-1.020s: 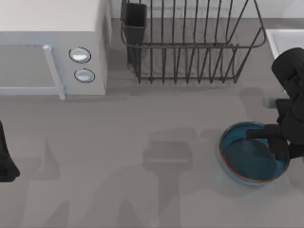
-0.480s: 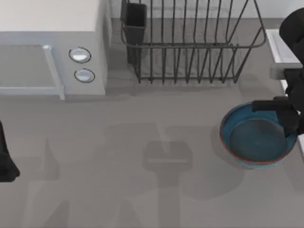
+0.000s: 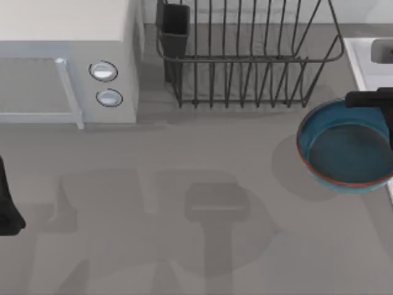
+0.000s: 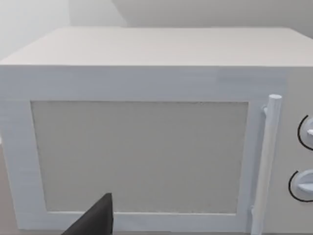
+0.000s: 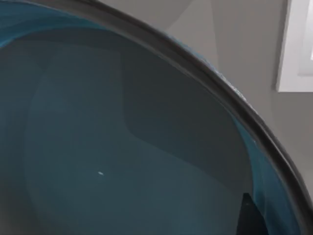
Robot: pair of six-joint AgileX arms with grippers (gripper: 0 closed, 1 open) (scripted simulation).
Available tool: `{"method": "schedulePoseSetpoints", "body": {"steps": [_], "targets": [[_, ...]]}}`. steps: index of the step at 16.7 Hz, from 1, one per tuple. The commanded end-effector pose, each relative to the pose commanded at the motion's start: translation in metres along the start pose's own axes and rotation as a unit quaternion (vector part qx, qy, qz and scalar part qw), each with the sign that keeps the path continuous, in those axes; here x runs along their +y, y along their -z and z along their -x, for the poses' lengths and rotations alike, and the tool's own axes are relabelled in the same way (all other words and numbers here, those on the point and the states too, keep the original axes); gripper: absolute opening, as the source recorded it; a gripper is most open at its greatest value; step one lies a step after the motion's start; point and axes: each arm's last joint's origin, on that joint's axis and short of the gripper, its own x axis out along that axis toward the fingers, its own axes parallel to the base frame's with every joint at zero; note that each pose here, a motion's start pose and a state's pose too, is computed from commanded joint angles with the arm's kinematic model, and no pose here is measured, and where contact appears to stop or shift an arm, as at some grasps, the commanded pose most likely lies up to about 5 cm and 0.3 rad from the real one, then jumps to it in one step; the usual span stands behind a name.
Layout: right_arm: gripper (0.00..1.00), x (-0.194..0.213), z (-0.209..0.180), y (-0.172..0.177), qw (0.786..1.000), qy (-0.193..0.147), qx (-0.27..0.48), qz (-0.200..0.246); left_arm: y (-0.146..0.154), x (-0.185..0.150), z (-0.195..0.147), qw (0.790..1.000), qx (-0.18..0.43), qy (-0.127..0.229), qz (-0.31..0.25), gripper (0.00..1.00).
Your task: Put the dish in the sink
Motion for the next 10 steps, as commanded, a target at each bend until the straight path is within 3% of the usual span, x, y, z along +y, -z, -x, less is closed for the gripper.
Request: {"method": "schedulePoseSetpoints", "body": {"steps": [5,10], "targets": [[0.00,0.000,-0.005,-0.002,1.000,-0.009,-0.004,0.001,0.000,0.000,0.000,1.000,0.000,0.000,0.000,1.00],[0.00,-0.016,-0.031,-0.014,0.995,-0.070,-0.065,-0.011,0.000,0.000,0.000,1.000,0.000,0.000,0.000,1.00]]}}
